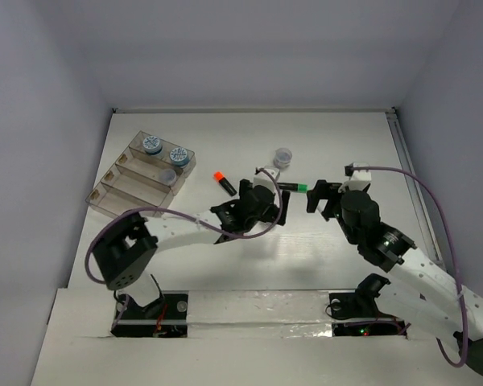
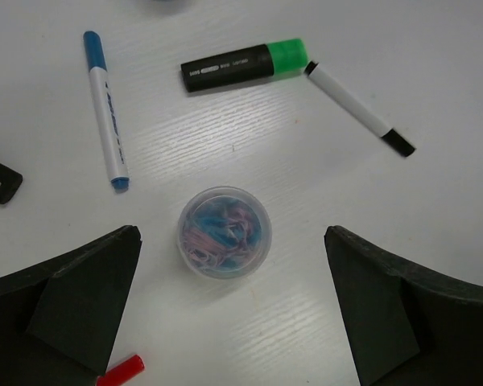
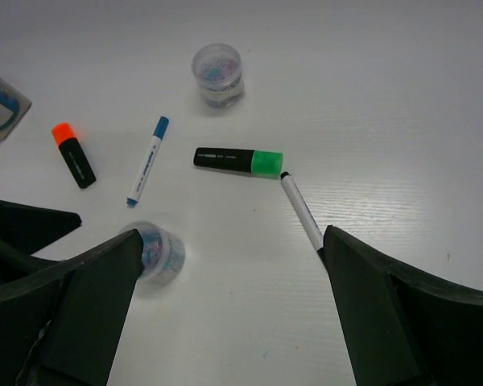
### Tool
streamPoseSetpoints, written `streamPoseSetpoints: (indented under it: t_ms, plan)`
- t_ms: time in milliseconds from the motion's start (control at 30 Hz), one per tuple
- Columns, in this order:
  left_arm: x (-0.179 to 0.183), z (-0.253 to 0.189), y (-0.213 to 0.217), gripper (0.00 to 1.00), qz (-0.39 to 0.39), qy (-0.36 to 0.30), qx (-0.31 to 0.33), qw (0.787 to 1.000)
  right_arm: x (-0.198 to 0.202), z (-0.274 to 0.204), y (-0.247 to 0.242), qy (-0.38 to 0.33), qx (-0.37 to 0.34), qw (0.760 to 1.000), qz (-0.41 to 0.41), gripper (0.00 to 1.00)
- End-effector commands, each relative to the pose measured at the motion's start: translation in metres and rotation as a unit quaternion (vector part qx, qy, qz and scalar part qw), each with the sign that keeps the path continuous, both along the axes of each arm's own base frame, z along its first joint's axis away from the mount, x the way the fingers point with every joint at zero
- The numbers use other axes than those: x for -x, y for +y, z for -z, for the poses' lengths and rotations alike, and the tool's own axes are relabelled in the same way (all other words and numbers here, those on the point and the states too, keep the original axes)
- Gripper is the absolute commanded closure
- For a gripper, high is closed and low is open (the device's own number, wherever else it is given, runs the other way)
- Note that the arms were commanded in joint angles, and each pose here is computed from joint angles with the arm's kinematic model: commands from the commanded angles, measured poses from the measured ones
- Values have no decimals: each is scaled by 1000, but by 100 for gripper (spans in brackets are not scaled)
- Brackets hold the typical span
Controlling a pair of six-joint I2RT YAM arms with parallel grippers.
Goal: Sort the stationery into containers
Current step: Pick up the stationery from the center of the board.
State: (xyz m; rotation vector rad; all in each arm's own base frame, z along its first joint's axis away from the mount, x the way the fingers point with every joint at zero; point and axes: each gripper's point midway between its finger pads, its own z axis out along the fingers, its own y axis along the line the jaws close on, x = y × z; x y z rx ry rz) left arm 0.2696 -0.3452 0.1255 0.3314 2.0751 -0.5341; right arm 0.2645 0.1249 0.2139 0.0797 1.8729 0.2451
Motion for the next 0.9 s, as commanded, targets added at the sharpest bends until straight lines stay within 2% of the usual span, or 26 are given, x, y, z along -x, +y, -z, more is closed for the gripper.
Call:
streamPoseSetpoints:
  t_ms: [0, 233, 333, 433, 467, 500, 533, 600, 667, 733, 800, 867]
  plan:
    - [-14, 4, -5, 1, -15, -29, -56, 998, -1, -11, -9, -27, -26, 999, 28, 0]
    - [-21, 41, -11, 1, -22, -18, -109, 994, 1, -18, -7, -40, -41, 998, 19, 0]
    - [-21, 57, -17, 6, -11, -9, -120, 993, 3, -23, -6, -54, -52, 997, 12, 0]
    - [-19, 66, -21, 23, -4, -2, -115, 993, 3, -24, -6, -56, -52, 997, 11, 0]
    - [-19, 66, -22, 36, -4, -1, -114, 993, 3, -23, -6, -54, -50, 997, 11, 0]
    - [-19, 66, -21, 41, -4, -2, -114, 993, 2, -22, -5, -53, -50, 997, 8, 0]
    - [-19, 65, -20, 52, -5, -3, -114, 993, 2, -20, -2, -50, -49, 998, 4, 0]
    - [-20, 60, -16, 67, -12, -7, -116, 993, 0, -17, 1, -45, -46, 998, -1, 0]
    - [-23, 43, -10, 77, -25, -23, -113, 993, 0, -13, 5, -38, -42, 998, -10, 0]
    - [-32, 27, 2, 77, -43, -33, -112, 992, -1, -12, 11, -37, -43, 998, -23, 0]
    - [-44, -11, 18, 77, -67, -48, -83, 993, -1, -11, 14, -35, -43, 998, -31, 0]
    - [-72, -41, 53, 76, -115, -60, -55, 990, -1, -14, 16, -39, -46, 997, -38, 0]
